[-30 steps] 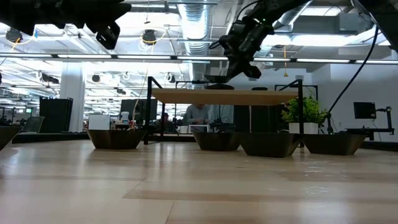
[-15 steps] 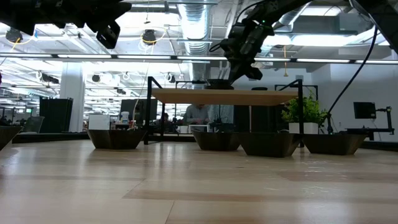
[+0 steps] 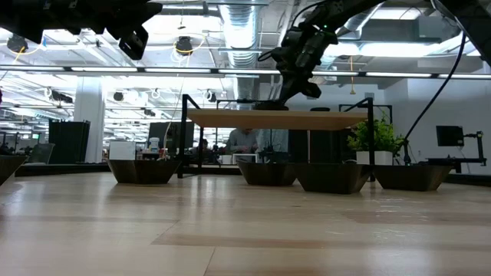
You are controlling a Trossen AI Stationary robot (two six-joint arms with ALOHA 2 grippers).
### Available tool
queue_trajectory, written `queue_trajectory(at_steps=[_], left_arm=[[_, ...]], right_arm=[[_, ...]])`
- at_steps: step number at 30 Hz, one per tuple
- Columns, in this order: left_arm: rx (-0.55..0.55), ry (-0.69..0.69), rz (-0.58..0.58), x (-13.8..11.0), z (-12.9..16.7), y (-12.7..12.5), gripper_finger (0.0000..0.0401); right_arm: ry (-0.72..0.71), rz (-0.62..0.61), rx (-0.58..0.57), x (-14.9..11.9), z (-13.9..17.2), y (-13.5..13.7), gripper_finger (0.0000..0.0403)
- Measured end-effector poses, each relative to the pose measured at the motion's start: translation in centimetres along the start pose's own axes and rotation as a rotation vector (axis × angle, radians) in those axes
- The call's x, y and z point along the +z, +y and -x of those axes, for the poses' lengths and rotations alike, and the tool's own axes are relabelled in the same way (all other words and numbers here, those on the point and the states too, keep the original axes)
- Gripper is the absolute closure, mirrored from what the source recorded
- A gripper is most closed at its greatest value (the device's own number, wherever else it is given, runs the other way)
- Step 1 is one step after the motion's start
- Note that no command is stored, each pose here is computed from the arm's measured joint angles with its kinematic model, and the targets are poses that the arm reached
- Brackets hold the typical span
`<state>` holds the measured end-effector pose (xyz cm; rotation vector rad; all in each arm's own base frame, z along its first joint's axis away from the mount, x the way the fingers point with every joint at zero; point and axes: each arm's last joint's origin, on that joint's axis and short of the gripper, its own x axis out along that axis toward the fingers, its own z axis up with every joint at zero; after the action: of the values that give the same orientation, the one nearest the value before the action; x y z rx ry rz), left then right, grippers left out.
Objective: Pick & Place Mini shaped plates
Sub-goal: Stack the black leaf shaped plate on top of the other black leaf shaped plates on the shelf, then put the black distorted square plate on the shelf
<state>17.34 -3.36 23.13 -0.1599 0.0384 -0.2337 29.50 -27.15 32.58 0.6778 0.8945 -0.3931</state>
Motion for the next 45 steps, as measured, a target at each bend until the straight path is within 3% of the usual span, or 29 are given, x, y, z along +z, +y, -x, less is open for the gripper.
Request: queue_trajectory(at_steps=[19, 28, 34, 37, 41, 45], left_arm=[[0.000, 0.000, 0.000, 0.0, 0.0, 0.0, 0.0317], [0.000, 0.000, 0.000, 0.0, 0.0, 0.0, 0.0317], [0.000, 0.000, 0.000, 0.0, 0.0, 0.0, 0.0317], [0.000, 0.000, 0.001, 0.0, 0.0, 0.0, 0.0317], [0.000, 0.000, 0.003, 0.0, 0.0, 0.0, 0.0317], [0.000, 0.000, 0.003, 0.0, 0.0, 0.0, 0.0317]], right_arm=[[0.006, 0.019, -0.020, -0.1, 0.0, -0.1, 0.0321], [0.089, 0.058, -0.026, -0.9, 0.1, 0.0, 0.0266], [0.061, 0.098, -0.152, -1.1, 1.0, 0.7, 0.0248], [0.041, 0.123, -0.194, -1.3, 1.8, 1.6, 0.0254], [0.042, 0.196, -0.122, -2.5, 3.9, 4.4, 0.0270], [0.133, 0.312, -0.037, -5.2, 6.0, 8.1, 0.0283]])
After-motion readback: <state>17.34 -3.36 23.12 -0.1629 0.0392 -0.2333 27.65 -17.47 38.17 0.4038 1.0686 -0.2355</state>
